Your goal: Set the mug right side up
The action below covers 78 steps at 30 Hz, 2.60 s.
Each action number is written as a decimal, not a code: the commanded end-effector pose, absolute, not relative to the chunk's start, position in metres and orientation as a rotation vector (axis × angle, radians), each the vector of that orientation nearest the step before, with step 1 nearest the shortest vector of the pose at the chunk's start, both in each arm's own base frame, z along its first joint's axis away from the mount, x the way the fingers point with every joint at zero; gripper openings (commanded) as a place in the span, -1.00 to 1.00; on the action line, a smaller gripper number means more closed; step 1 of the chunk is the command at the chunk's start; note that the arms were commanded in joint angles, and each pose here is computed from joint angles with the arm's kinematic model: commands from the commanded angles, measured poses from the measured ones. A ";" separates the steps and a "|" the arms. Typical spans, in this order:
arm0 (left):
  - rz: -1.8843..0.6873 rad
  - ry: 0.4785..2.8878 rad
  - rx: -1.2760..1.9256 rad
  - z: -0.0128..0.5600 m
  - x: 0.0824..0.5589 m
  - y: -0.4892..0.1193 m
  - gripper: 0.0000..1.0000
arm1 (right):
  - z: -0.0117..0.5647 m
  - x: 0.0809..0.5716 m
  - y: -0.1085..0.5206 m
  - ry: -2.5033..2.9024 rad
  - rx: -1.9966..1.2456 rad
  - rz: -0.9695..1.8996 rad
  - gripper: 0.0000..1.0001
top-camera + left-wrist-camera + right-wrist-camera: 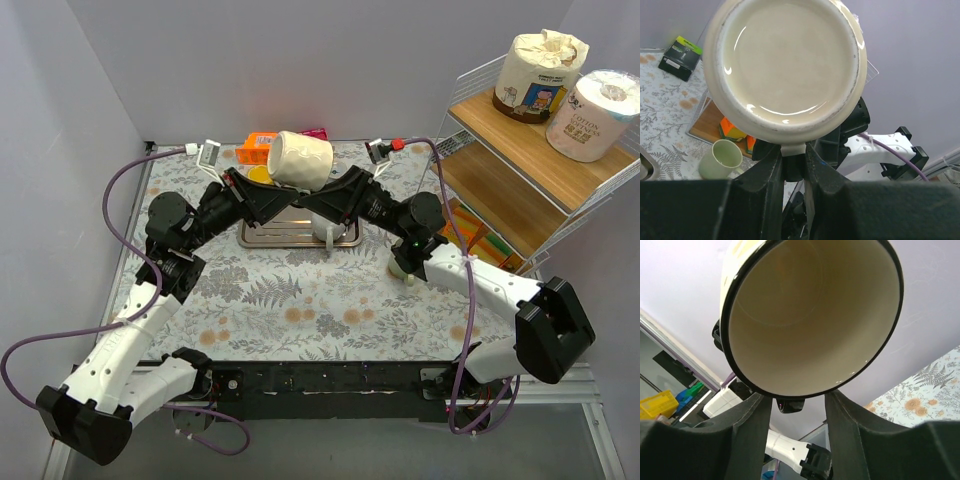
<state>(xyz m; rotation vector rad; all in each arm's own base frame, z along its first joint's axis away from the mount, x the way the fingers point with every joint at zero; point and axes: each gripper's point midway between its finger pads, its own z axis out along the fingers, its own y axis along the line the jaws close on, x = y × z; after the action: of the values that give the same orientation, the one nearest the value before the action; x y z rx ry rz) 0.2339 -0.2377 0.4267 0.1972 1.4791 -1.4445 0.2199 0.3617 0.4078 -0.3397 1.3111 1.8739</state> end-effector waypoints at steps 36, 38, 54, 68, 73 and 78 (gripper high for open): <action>-1.194 1.582 0.088 0.385 0.245 -0.210 0.26 | 0.426 0.227 0.361 1.263 -0.252 1.873 -0.97; -1.142 1.593 0.047 0.383 0.248 -0.202 0.34 | 0.419 0.230 0.362 1.311 -0.264 1.814 -0.97; -0.658 1.688 -0.242 0.357 0.275 -0.125 0.75 | 0.295 0.226 0.289 1.931 -0.308 1.098 -0.97; -0.631 1.769 -0.248 0.331 0.287 -0.131 0.78 | 0.174 0.196 0.239 2.362 -0.320 0.779 -0.97; -0.624 1.802 -0.258 0.320 0.288 -0.132 0.79 | 0.147 0.198 0.229 2.436 -0.338 0.671 -0.97; -0.613 1.822 -0.265 0.313 0.288 -0.131 0.80 | 0.132 0.210 0.216 2.444 -0.336 0.522 -0.97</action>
<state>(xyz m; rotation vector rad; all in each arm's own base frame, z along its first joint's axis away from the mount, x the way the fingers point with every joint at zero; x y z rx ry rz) 0.2881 -0.1347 0.3192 -0.2519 1.8051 -0.6385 0.1865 0.2144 0.1200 -0.3255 2.5530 0.5820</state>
